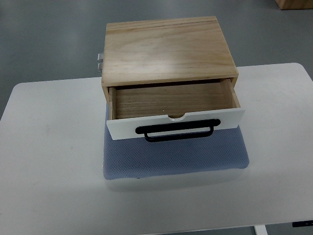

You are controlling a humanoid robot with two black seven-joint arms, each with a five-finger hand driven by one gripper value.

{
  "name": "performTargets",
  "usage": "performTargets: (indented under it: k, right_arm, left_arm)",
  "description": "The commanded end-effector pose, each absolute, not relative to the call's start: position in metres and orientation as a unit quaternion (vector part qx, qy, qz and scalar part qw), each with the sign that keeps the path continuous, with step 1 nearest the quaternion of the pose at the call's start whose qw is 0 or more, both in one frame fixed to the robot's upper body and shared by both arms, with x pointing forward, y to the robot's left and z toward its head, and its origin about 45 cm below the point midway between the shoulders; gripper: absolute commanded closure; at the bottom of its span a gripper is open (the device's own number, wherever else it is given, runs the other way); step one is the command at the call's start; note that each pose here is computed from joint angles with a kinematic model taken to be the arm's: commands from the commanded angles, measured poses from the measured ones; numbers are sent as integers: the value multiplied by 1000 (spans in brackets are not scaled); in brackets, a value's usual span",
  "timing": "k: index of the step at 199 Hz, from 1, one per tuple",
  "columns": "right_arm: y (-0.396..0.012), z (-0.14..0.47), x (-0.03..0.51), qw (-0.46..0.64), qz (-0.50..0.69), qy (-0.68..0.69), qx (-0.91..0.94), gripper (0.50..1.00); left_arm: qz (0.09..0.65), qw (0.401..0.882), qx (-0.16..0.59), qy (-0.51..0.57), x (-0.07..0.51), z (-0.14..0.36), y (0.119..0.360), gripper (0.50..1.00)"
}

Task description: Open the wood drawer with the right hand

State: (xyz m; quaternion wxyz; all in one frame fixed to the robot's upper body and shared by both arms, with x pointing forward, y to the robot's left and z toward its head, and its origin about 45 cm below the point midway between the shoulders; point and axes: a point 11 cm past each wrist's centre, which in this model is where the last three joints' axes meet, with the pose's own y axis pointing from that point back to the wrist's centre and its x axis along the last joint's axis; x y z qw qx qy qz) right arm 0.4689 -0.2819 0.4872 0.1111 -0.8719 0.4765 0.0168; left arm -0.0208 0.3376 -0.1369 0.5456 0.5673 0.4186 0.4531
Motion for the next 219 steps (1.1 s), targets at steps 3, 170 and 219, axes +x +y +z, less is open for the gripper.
performTargets:
  k: [3, 170, 219]
  right_arm:
    - [-312, 471, 486, 143, 37, 525, -838, 556]
    - [-390, 296, 507, 176, 177, 667, -702, 554]
    - [-383, 266, 502, 164, 201, 672, -694, 554]
  left_arm:
    - [453, 546, 567, 419, -21, -137, 338, 500]
    - [453, 546, 567, 419, -21, -137, 338, 500]
    - [453, 546, 567, 419, -21, -137, 338, 500]
